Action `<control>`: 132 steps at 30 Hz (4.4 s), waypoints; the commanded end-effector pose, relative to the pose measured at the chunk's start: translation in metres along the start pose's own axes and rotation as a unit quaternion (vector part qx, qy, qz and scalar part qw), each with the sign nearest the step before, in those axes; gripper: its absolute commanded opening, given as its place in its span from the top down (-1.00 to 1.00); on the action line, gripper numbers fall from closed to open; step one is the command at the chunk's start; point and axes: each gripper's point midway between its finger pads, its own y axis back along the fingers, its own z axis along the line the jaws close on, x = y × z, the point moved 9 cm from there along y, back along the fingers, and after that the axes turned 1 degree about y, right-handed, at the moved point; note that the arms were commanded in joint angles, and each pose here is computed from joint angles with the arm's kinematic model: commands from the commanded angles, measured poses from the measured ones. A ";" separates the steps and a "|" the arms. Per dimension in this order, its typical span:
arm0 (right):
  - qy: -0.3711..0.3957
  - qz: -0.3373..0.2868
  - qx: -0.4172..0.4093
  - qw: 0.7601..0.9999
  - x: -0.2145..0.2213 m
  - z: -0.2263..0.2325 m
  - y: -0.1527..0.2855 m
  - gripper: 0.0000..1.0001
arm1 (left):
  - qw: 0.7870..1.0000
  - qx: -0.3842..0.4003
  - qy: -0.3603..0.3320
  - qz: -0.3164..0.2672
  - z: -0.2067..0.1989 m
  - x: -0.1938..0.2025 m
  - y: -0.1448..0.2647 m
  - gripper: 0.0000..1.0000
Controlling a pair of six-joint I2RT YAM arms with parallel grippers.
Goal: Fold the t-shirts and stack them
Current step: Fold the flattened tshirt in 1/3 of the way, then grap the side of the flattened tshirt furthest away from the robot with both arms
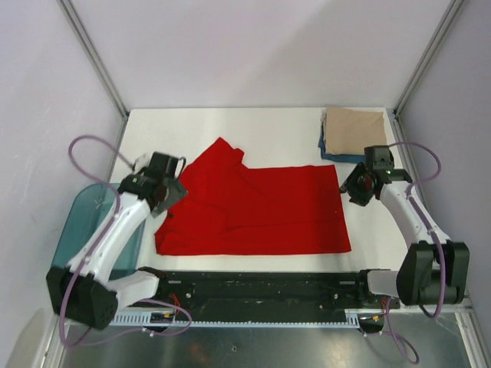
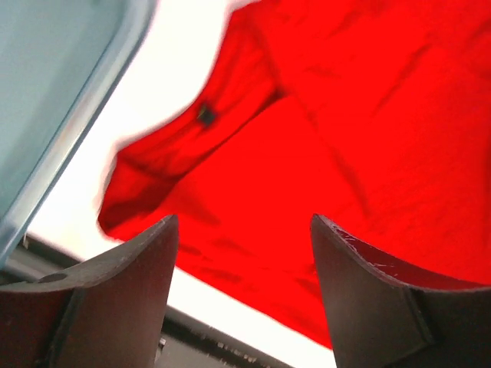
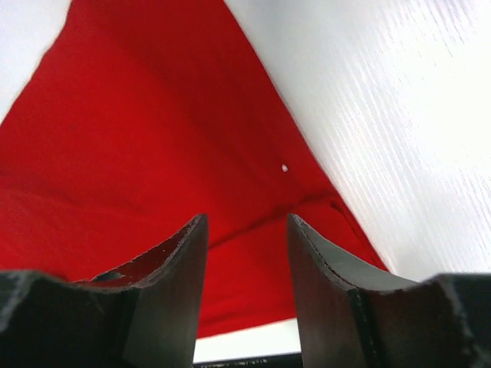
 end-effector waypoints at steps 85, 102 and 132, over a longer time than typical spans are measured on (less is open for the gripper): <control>0.137 -0.016 0.074 0.988 -0.071 0.066 -0.184 0.41 | 0.948 0.185 -0.255 0.047 -0.270 -0.099 -0.252 0.87; 0.120 -0.043 0.088 0.988 -0.080 0.062 -0.174 1.00 | 0.948 0.196 -0.248 0.024 -0.276 -0.114 -0.234 1.00; 0.057 -0.111 0.079 0.989 -0.124 0.049 -0.153 1.00 | 0.936 0.259 -0.238 0.004 -0.301 -0.123 -0.216 0.17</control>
